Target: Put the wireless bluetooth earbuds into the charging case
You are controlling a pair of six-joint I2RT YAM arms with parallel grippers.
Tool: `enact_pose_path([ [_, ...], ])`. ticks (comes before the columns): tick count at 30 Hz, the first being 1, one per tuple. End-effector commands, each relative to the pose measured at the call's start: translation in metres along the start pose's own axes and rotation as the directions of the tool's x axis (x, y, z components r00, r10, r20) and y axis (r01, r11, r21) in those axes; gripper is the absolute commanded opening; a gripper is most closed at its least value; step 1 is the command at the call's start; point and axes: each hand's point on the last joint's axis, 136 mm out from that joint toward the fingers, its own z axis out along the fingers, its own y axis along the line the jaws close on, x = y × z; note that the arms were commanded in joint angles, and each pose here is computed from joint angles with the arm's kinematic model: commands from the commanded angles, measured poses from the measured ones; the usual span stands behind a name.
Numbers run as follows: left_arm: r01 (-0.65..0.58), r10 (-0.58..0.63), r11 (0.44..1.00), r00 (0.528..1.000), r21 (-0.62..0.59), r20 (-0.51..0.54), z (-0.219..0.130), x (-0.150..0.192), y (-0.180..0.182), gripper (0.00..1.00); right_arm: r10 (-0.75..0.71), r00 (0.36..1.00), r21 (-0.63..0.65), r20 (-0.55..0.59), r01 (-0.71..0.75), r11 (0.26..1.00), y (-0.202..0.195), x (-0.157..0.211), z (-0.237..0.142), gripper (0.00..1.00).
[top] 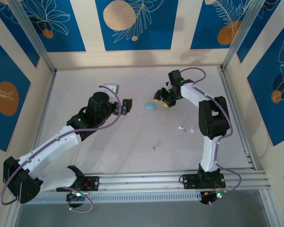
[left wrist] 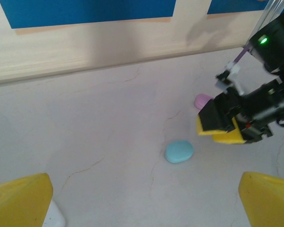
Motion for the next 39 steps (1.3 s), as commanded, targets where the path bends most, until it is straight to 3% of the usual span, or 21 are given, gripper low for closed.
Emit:
enact_pose_path([
  [1, 0.032, -0.032, 0.999, 0.999, 0.023, 0.008, -0.001, -0.013, -0.005, 1.0, -0.114, 0.982, 0.123, 0.151, 0.095, 0.988, -0.033, -0.035, -0.029, 0.56],
  [3, 0.038, -0.037, 0.999, 0.999, 0.023, -0.01, 0.002, -0.011, -0.005, 1.0, -0.154, 0.971, 0.126, 0.185, 0.132, 0.983, -0.042, -0.058, -0.034, 0.57],
  [9, 0.044, -0.043, 0.998, 0.998, 0.034, -0.043, 0.003, -0.009, -0.009, 1.0, -0.12, 0.991, 0.056, 0.06, 0.116, 0.992, -0.059, -0.099, -0.029, 0.56],
  [18, 0.051, -0.049, 0.998, 0.998, 0.042, -0.051, -0.001, -0.009, -0.01, 1.0, -0.152, 0.988, 0.076, 0.001, 0.151, 0.986, -0.066, -0.125, -0.002, 0.56],
  [28, 0.053, -0.051, 0.998, 0.997, 0.041, -0.051, -0.002, -0.008, -0.008, 1.0, -0.24, 0.969, 0.027, -0.063, 0.242, 0.97, -0.049, -0.116, 0.029, 0.57],
  [39, 0.052, -0.05, 0.998, 0.998, 0.032, -0.046, -0.005, -0.005, -0.005, 1.0, -0.366, 0.922, 0.176, -0.129, 0.385, 0.906, -0.049, -0.098, 0.038, 0.56],
])
